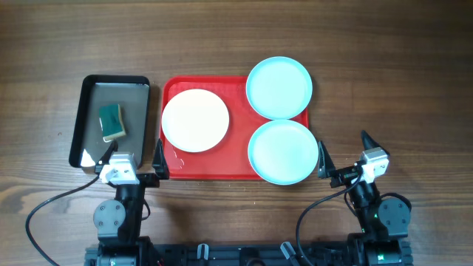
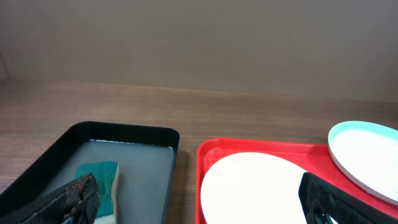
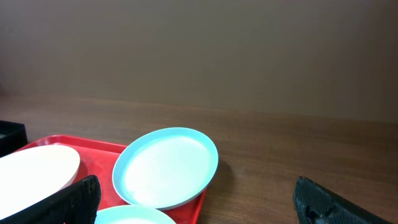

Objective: Clean dirty plates on tray and stack at the side
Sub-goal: 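Raise both arms from rest toward the trays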

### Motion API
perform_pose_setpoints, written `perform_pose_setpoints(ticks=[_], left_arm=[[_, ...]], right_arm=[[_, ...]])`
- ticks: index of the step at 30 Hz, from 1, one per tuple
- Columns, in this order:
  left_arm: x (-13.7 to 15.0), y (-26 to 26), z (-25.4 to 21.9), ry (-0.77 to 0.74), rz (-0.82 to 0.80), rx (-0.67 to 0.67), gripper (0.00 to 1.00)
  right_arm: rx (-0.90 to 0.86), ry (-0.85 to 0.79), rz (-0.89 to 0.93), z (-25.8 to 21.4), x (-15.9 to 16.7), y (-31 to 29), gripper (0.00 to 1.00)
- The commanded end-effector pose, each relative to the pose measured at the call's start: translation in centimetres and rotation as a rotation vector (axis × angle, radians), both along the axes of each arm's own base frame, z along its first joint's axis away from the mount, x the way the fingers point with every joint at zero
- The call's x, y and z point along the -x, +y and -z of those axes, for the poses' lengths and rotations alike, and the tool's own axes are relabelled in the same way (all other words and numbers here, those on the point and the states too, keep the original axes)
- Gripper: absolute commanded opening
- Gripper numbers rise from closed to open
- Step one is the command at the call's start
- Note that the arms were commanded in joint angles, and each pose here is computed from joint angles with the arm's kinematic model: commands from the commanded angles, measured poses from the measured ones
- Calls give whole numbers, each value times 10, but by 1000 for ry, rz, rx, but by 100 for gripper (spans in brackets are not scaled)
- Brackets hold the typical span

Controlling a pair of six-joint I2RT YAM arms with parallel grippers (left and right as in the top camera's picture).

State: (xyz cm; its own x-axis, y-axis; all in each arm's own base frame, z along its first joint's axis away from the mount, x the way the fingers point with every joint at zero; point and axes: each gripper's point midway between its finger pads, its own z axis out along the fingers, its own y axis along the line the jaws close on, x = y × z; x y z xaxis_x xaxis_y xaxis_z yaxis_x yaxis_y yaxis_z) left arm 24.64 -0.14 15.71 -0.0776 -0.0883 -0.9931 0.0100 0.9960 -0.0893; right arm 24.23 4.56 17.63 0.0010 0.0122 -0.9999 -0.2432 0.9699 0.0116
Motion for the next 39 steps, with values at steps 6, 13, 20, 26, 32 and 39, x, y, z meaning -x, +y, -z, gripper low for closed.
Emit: perform_pose_setpoints(ticks=[6, 13, 20, 26, 32, 39], left_arm=[[0, -2, 1, 0, 15, -3, 100], [0, -2, 1, 0, 15, -3, 100], [0, -2, 1, 0, 15, -3, 100], [0, -2, 1, 0, 15, -3, 100], [0, -2, 1, -1, 15, -3, 100], [0, 0, 0, -2, 3, -14, 100]], right_arm=[[10, -3, -13, 0, 0, 2, 100], [10, -3, -13, 0, 0, 2, 100], [10, -3, -13, 0, 0, 2, 100], [9, -3, -13, 0, 0, 2, 100], [13, -3, -1, 0, 0, 0, 100], [12, -6, -2, 0, 0, 0, 100]])
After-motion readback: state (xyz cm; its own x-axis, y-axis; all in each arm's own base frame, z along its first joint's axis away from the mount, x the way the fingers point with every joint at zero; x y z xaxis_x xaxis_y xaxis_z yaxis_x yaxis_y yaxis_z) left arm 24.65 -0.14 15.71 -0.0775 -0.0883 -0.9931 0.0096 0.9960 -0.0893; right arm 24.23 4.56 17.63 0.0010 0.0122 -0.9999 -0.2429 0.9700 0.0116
